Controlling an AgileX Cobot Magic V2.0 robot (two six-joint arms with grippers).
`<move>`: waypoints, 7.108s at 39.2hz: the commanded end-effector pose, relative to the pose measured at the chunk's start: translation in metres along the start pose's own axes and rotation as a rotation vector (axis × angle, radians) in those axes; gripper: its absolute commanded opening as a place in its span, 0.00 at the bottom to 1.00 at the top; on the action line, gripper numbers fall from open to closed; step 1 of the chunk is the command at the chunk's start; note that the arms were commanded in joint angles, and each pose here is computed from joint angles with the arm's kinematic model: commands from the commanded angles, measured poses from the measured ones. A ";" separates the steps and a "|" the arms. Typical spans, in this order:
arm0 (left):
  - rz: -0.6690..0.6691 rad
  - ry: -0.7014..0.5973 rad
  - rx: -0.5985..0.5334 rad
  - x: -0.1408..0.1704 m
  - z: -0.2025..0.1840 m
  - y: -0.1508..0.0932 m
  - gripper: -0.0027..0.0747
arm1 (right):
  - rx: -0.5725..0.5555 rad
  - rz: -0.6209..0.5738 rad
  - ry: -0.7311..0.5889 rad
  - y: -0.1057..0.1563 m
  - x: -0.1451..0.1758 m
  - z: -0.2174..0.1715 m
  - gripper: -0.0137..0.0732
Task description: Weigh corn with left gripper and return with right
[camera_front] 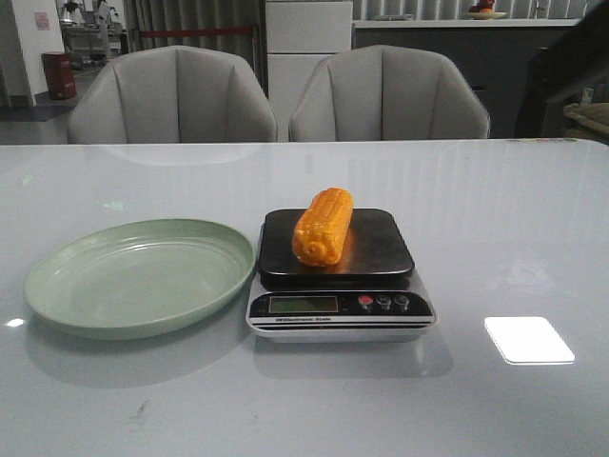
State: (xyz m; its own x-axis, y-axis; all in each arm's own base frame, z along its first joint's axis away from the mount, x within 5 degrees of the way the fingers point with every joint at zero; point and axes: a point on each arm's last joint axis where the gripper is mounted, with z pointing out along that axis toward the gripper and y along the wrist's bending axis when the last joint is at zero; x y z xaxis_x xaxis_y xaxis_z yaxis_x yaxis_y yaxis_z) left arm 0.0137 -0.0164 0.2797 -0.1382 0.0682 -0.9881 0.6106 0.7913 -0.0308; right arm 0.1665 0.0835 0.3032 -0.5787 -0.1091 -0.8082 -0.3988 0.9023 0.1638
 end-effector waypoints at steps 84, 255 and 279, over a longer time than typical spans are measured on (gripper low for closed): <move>-0.002 -0.115 0.001 -0.013 -0.008 0.000 0.20 | 0.031 0.502 0.396 0.118 -0.106 0.239 0.33; -0.002 -0.115 0.001 -0.013 -0.008 0.000 0.20 | 0.072 -0.105 -0.622 -0.014 0.077 -0.083 0.36; 0.037 -0.268 -0.327 0.013 0.018 0.017 0.20 | 0.072 -0.105 -0.622 -0.014 0.077 -0.083 0.36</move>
State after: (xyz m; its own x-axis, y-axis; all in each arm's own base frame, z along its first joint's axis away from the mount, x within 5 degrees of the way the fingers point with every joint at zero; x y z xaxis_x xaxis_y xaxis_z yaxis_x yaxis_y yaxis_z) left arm 0.0362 -0.0167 0.2549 -0.0361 0.0204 -0.9991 0.3912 0.9203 0.0047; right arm 0.0676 0.0289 0.2700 -0.1061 0.0166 -0.9942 -0.3801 0.9233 0.0560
